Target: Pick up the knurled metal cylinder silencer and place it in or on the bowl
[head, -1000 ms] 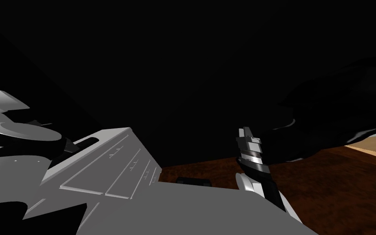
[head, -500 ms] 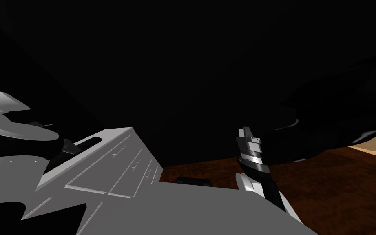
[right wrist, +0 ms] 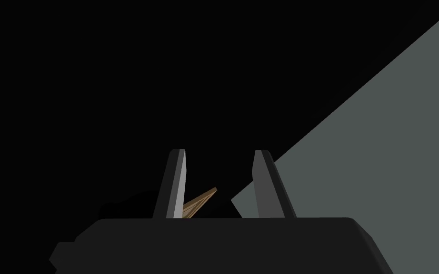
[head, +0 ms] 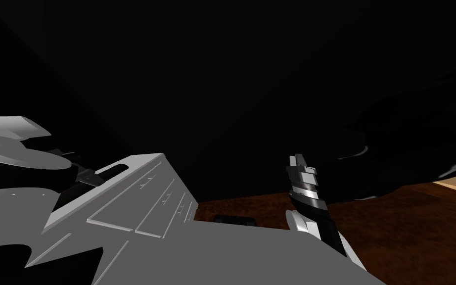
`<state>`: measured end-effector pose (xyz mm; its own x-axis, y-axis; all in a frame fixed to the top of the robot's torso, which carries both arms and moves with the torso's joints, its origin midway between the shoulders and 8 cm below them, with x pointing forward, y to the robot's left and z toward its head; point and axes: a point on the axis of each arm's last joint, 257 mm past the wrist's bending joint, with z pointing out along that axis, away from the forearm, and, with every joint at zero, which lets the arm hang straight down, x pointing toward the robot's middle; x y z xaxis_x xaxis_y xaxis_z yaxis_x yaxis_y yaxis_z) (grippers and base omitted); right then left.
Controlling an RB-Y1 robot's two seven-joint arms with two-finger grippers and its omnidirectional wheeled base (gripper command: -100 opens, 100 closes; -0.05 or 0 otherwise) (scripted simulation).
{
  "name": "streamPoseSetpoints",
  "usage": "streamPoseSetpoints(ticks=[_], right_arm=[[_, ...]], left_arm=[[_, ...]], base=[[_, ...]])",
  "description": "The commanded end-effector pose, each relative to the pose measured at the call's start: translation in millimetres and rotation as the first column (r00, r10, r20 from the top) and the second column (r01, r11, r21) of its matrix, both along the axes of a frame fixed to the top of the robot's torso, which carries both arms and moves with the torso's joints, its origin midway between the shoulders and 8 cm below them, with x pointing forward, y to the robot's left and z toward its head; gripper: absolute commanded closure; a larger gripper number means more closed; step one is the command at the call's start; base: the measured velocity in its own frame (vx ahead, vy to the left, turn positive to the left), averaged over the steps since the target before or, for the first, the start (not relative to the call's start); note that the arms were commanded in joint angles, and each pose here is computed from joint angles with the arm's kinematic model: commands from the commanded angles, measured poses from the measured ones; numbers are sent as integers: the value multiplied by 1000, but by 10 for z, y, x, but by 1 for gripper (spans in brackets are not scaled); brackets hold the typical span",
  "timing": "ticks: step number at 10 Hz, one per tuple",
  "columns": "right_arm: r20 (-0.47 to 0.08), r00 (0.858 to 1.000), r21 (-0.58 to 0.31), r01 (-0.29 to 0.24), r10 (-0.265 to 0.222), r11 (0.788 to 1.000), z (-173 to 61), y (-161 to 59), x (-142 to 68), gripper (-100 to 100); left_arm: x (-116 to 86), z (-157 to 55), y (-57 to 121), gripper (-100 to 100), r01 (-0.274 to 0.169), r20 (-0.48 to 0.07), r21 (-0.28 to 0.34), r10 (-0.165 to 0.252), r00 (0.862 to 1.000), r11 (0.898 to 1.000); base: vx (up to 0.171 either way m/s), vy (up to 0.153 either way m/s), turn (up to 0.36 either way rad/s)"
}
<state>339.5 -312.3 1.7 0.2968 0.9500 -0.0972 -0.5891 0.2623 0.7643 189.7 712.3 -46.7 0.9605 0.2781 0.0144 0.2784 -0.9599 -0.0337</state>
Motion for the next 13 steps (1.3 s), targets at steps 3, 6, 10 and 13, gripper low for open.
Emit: streamPoseSetpoints(ticks=[3, 6, 10, 13], right_arm=[[0, 1000, 0, 0, 0, 1000, 0, 0, 0, 0], [0, 1000, 0, 0, 0, 1000, 0, 0, 0, 0], [0, 1000, 0, 0, 0, 1000, 0, 0, 0, 0], [0, 1000, 0, 0, 0, 1000, 0, 0, 0, 0]], left_arm=[[36, -41, 16, -100, 2, 1, 9, -2, 1000, 1000], [40, -44, 8, 100, 5, 1, 7, -5, 1000, 1000], [-59, 79, 7, 100, -11, 3, 6, 11, 1000, 1000], [-54, 66, 7, 100, -10, 1, 4, 10, 1000, 1000]], base=[[5, -7, 1], [0, 0, 0], [-3, 2, -23], [-6, 9, -14]])
